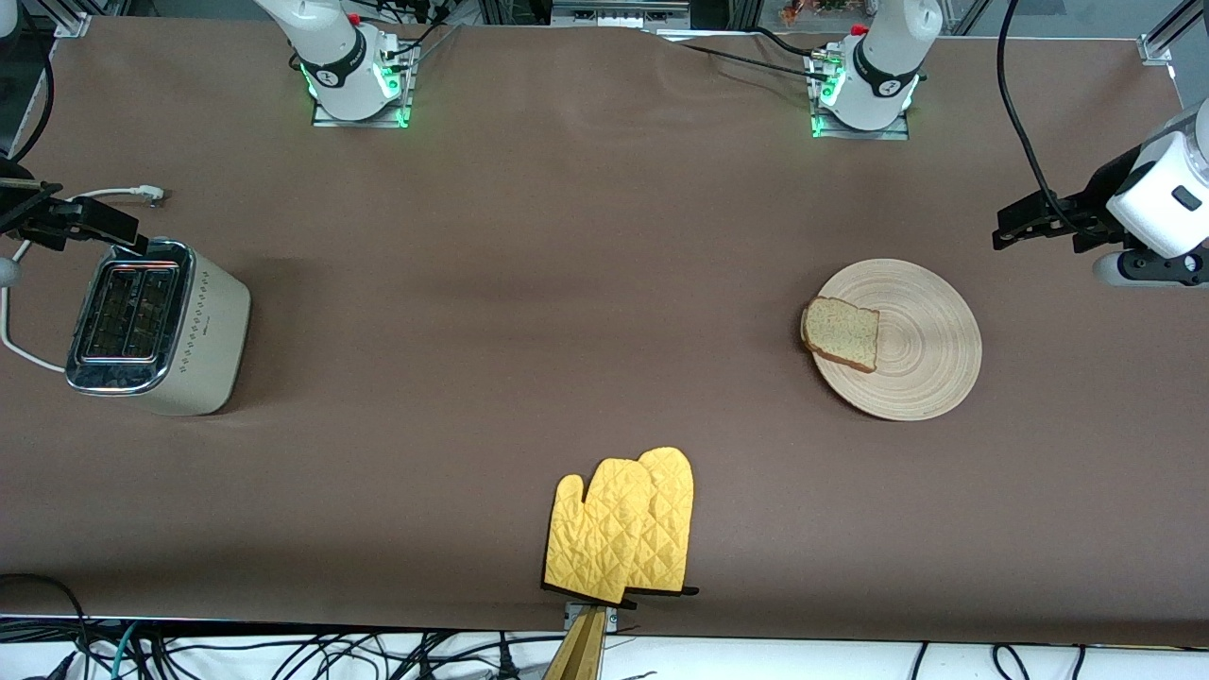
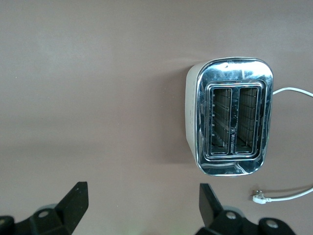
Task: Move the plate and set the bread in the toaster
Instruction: 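Lower the left gripper toward the wooden plate's rim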
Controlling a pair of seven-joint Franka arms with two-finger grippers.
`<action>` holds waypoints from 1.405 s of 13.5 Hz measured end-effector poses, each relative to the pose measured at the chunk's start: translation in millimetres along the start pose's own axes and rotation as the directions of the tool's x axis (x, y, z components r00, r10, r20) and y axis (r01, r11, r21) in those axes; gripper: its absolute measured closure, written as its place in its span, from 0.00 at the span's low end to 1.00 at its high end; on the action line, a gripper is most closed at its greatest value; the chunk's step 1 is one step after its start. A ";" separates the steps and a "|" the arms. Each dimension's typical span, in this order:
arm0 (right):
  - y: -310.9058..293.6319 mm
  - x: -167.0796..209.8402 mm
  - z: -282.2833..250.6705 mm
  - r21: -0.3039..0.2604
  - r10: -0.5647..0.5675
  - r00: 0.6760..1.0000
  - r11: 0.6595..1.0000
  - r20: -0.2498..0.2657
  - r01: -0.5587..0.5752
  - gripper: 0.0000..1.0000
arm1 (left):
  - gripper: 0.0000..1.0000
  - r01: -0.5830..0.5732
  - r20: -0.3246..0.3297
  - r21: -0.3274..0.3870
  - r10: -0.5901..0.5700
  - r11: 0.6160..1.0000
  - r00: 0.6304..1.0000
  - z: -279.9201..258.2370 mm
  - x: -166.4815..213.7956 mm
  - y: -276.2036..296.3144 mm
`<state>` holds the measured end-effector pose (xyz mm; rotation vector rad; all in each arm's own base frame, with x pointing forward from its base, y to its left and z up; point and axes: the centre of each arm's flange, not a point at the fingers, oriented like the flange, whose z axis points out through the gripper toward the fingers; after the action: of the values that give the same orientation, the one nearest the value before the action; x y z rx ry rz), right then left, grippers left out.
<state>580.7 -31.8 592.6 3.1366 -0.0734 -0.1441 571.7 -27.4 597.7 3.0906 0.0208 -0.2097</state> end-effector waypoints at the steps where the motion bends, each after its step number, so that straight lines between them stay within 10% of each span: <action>1: -0.1 0.0 0.0 0.000 0.000 1.000 1.000 0.000 0.000 0.00 | 0.00 0.000 0.000 0.000 0.000 1.000 1.000 -0.2 -0.1 0.0; 15: -0.7 1.6 2.9 0.000 -0.002 1.000 1.000 0.005 0.002 0.00 | 0.00 0.034 -0.199 -0.027 -0.039 0.999 0.979 -8.5 -20.9 -24.3; 19: -0.8 1.7 3.0 0.000 -0.003 1.000 1.000 0.005 0.003 0.00 | 0.00 0.038 -0.168 -0.029 -0.043 0.999 0.985 3.6 -51.9 -27.2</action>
<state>582.1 -31.1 589.4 3.1366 -0.0691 -0.1525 519.4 -1.0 600.0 3.0748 0.0914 0.0513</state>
